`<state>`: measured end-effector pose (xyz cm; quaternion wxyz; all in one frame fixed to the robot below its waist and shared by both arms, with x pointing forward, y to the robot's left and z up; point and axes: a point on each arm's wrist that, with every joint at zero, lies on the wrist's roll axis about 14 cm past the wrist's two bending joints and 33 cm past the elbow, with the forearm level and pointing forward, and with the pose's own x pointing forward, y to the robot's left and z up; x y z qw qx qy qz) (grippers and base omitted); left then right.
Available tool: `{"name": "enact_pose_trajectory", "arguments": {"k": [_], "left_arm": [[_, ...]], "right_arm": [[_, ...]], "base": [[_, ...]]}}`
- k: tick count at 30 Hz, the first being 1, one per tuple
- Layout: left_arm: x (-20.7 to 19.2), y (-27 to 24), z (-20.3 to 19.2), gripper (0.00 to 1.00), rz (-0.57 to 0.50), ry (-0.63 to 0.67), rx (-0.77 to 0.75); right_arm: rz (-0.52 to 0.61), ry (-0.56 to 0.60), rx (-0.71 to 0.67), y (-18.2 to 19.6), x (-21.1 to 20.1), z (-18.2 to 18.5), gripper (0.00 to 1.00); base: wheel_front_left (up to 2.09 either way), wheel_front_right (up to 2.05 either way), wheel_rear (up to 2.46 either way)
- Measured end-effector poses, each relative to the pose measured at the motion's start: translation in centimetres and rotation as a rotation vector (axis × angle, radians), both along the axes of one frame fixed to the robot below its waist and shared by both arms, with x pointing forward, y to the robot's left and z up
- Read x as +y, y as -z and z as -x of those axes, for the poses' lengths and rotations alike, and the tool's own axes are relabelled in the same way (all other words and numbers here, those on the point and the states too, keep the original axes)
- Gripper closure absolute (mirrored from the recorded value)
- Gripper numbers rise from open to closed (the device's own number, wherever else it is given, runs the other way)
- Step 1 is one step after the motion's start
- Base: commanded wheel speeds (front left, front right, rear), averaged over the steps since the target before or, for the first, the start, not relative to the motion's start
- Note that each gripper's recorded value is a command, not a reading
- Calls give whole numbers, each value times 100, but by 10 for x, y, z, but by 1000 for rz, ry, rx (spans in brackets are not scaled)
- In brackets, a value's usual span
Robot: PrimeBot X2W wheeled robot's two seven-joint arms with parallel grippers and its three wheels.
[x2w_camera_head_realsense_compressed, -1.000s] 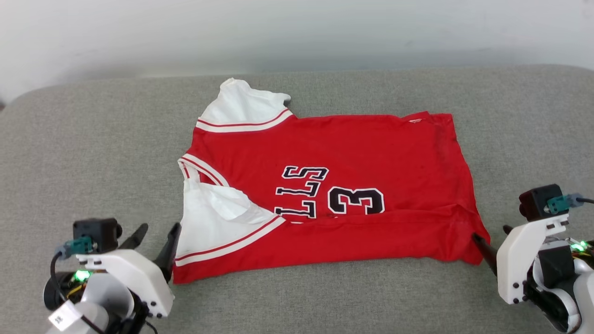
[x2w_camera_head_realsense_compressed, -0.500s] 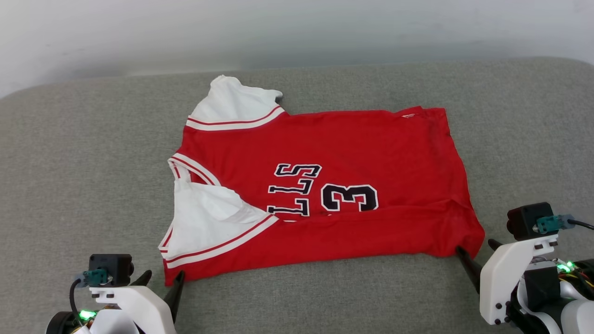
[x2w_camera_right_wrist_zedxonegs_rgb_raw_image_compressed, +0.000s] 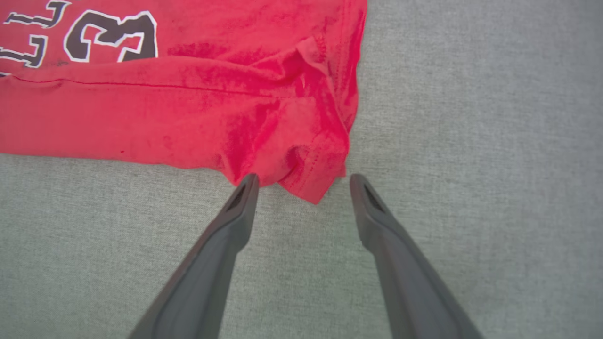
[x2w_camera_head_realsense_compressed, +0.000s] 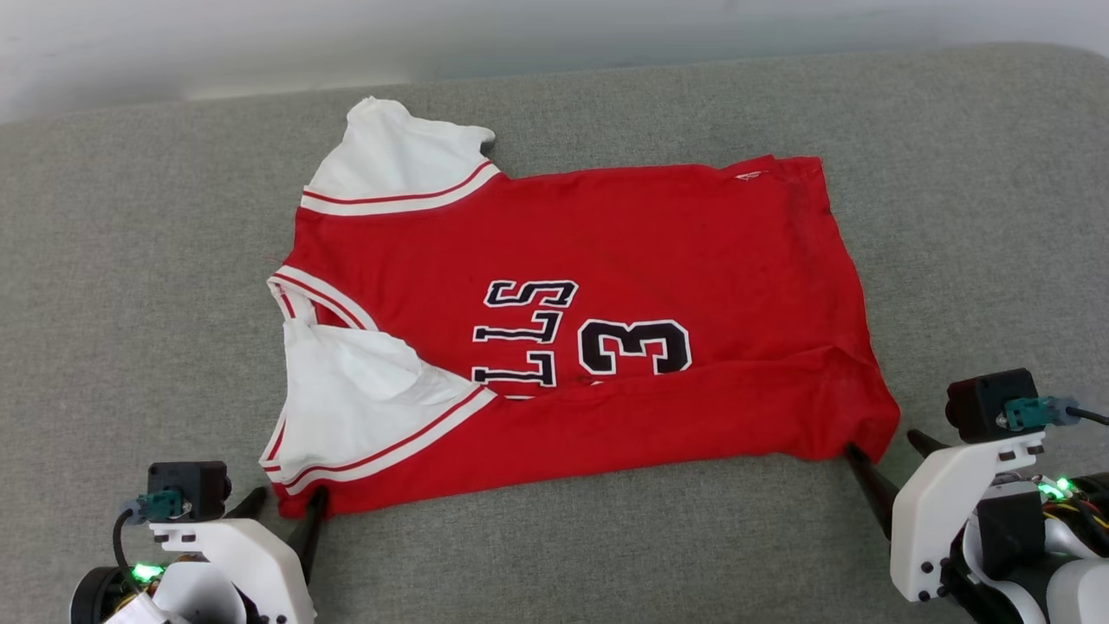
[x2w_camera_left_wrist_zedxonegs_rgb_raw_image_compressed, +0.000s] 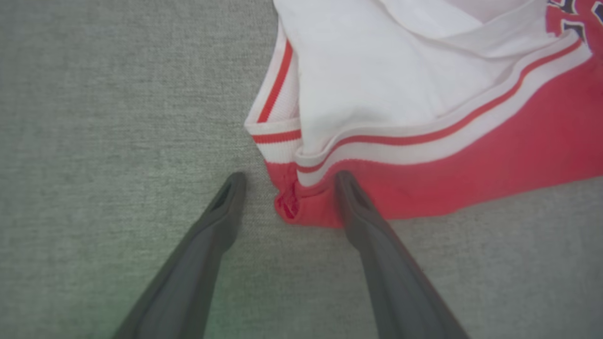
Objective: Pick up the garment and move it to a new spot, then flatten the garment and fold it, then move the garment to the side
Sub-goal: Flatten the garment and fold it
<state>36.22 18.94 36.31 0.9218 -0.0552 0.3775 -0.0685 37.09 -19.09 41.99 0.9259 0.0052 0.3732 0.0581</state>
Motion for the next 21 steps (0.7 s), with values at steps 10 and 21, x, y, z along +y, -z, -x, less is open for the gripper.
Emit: {"name": "enact_pose_trajectory", "arguments": {"k": [10, 21], "left_arm": [[-17, -3, 1, 100, 77, 35, -17], [-17, -64, -11, 100, 106, 15, -247]], "right_arm": [[43, -4, -37, -7, -8, -6, 0], [40, -12, 38, 16, -5, -11, 0]], "base": [[0, 0, 0], [0, 0, 0]]}}
